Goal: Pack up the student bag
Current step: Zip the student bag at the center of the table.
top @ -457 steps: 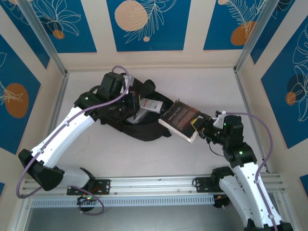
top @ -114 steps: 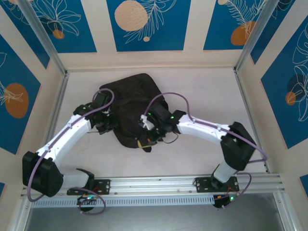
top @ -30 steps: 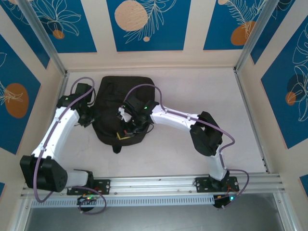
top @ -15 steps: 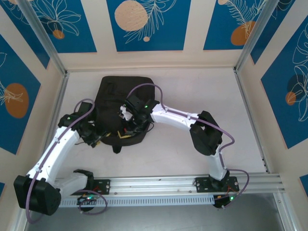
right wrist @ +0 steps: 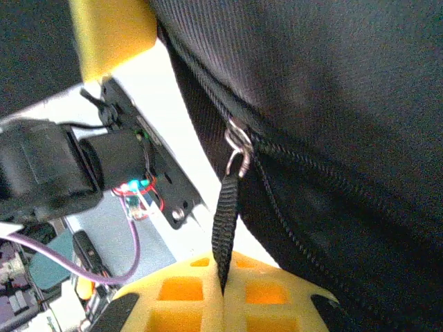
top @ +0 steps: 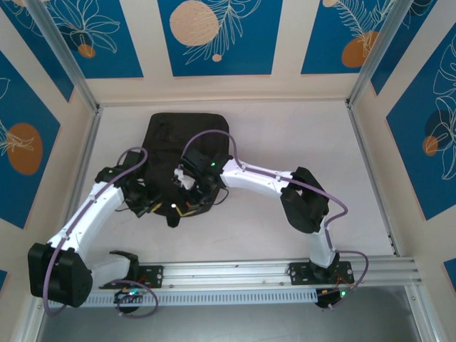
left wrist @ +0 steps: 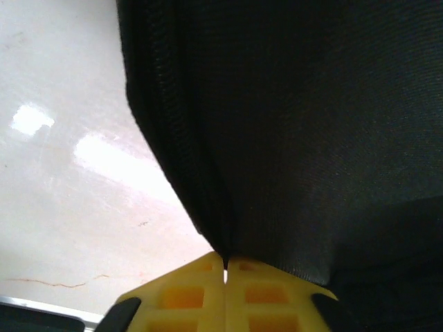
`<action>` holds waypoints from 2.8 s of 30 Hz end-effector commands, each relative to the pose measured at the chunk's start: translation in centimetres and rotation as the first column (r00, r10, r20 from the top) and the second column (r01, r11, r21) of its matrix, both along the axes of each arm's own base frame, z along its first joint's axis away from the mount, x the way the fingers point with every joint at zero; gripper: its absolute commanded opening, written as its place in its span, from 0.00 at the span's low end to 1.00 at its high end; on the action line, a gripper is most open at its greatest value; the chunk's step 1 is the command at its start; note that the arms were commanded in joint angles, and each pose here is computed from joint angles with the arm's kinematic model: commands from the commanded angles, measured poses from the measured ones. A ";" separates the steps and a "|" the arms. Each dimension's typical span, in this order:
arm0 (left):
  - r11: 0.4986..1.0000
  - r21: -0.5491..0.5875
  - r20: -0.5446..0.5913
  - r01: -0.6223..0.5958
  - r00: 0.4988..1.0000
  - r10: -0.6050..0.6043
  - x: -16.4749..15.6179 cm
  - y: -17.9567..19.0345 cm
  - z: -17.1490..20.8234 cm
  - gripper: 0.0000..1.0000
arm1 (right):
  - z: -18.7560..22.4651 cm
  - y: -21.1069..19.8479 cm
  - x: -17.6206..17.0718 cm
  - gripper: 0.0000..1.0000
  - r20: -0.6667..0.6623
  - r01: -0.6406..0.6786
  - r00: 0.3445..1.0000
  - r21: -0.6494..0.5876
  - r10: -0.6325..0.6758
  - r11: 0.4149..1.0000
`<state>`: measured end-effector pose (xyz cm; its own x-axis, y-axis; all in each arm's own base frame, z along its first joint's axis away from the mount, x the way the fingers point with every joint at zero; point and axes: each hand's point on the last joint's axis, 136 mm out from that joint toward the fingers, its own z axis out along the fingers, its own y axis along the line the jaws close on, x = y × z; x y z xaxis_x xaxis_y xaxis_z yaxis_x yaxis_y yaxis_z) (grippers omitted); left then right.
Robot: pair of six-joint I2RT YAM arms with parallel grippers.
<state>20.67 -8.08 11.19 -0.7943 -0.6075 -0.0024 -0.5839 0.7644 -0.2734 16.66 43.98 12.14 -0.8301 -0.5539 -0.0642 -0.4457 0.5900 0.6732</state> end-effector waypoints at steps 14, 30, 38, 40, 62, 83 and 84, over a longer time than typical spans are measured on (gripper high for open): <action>0.991 0.124 0.037 0.058 0.997 -0.063 0.1 1.9 1.4 0.00 | -1.4 -7.7 1.8 0.00 0.020 0.151 0.989 -0.098 -0.150 0.984; 0.957 0.280 0.145 0.078 0.982 -0.122 3.5 4.2 5.4 0.00 | -1.6 -8.3 2.4 0.00 -0.016 0.188 0.982 -0.057 -0.189 0.980; 0.933 0.347 0.194 0.091 0.967 -0.167 7.8 5.6 9.1 0.02 | -3.2 -3.9 2.8 0.00 -0.064 0.191 0.979 -0.070 -0.196 0.979; 0.955 0.283 0.188 0.086 0.972 -0.143 7.3 4.6 8.5 0.17 | -2.7 -2.9 3.6 0.00 -0.072 0.211 0.974 -0.046 -0.214 0.976; 0.979 -0.169 -0.026 -0.114 0.993 0.111 -0.4 -3.8 0.3 0.69 | -2.1 -2.3 4.1 0.00 -0.095 0.234 0.967 -0.025 -0.235 0.972; 0.994 0.051 0.043 -0.094 0.995 0.092 2.4 0.5 1.2 0.00 | 1.0 0.1 5.5 0.00 -0.076 0.209 0.976 0.068 -0.204 0.976; 0.994 0.051 0.046 -0.099 0.994 0.096 2.7 1.0 1.4 0.00 | 1.3 0.5 5.6 0.00 -0.072 0.203 0.977 0.070 -0.198 0.977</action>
